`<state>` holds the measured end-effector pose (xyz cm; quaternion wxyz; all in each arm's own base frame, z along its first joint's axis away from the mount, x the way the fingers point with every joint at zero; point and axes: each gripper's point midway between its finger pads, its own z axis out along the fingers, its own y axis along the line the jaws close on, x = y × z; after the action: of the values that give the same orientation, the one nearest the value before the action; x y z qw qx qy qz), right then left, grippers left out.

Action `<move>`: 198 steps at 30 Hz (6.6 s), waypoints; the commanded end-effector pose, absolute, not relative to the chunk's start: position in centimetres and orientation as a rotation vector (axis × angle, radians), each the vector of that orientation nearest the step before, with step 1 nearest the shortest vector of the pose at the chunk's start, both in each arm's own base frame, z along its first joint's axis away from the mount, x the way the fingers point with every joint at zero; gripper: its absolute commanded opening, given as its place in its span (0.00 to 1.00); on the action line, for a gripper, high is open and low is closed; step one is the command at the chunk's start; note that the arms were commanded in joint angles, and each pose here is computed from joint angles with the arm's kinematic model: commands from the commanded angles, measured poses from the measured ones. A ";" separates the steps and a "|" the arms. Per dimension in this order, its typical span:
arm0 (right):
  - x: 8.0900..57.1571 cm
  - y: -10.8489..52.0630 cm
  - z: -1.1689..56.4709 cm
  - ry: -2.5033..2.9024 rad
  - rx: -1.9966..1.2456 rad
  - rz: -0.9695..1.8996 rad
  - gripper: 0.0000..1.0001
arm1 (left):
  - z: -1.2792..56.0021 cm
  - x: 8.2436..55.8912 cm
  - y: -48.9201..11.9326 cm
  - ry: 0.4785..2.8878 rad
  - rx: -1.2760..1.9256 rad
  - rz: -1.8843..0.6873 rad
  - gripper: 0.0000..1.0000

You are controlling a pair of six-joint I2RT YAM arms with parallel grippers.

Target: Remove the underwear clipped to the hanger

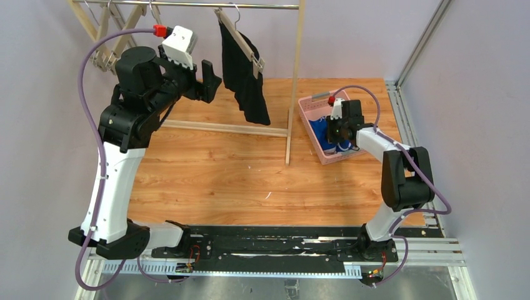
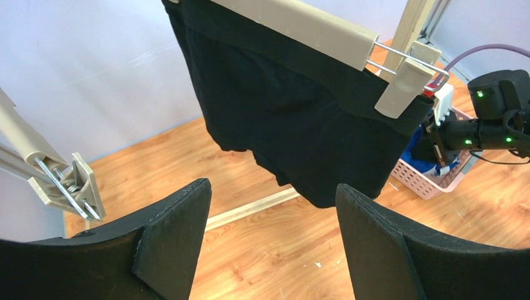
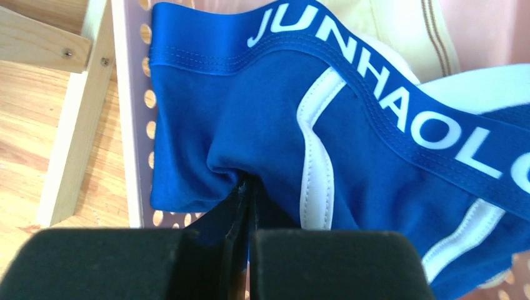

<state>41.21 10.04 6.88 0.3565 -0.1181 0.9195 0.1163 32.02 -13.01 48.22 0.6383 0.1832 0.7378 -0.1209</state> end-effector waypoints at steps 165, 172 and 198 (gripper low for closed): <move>28.8 24.8 25.4 1.665 -0.881 0.777 0.58 | 31.0 17.0 -16.0 1.758 0.859 -0.654 0.00; 26.0 27.5 29.9 1.455 -1.106 0.994 0.75 | 30.8 15.9 -17.2 1.725 0.947 -0.743 0.00; 23.0 28.7 32.6 1.280 -1.234 1.393 0.76 | 33.3 15.2 -18.3 1.619 0.998 -0.811 0.00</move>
<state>23.47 28.45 32.68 0.4411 -0.4929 0.5204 0.5401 15.13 -17.74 30.76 0.4792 0.4079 0.7048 -0.3273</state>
